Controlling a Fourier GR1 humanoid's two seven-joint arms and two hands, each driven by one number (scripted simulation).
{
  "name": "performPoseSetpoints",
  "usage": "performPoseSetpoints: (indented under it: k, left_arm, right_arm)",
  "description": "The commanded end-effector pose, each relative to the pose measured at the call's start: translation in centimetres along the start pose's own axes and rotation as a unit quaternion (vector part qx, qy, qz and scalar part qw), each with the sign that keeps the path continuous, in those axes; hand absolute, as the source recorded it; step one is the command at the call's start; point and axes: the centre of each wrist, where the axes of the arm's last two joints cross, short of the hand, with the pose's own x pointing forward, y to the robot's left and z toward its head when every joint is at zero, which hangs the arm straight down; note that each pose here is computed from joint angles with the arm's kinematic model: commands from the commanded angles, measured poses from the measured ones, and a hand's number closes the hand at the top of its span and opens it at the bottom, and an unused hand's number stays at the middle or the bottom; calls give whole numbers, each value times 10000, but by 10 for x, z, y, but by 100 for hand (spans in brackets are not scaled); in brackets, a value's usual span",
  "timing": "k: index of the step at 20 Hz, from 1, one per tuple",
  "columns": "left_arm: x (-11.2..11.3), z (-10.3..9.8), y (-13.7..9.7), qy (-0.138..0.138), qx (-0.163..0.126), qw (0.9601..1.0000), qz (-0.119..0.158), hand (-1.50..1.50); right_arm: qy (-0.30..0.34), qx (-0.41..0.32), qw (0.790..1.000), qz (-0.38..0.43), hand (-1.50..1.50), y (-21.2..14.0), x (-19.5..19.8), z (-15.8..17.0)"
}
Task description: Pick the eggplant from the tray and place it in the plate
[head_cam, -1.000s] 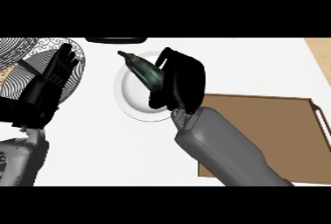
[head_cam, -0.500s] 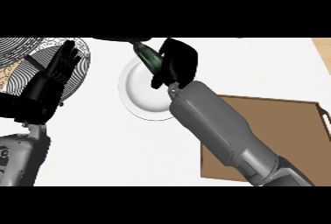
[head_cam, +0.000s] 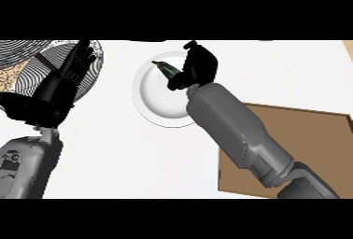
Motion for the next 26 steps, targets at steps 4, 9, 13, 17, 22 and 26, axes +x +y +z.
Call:
performPoseSetpoints:
  k: [4, 9, 13, 17, 22, 26]
  left_arm:
    - [-7, 0, 0, -11, -109, 9999, 21, 0]
    - [3, 1, -8, -38, -148, 9999, 40, 0]
    - [2, 4, -5, -38, 1, 10000, 43, 0]
    - [-7, 8, 19, 92, 159, 9998, 34, 0]
    - [-8, 20, 22, 220, 326, 9992, -18, 0]
    - [-20, 21, 25, 271, 483, 9984, -80, 0]
  right_arm:
    - [-16, -114, 9944, -1049, -150, -3, -1, -8]
    - [-218, -910, 9799, -1764, -150, 0, -12, -11]
    - [-223, -940, 9630, -2515, -150, -9, -4, -8]
    - [-226, -1063, 9495, -2943, -150, -8, -7, -3]
    - [-156, -1170, 9403, -3193, -150, -1, -29, 0]
    - [-365, -1119, 9338, -3378, -150, 2, -73, 7]
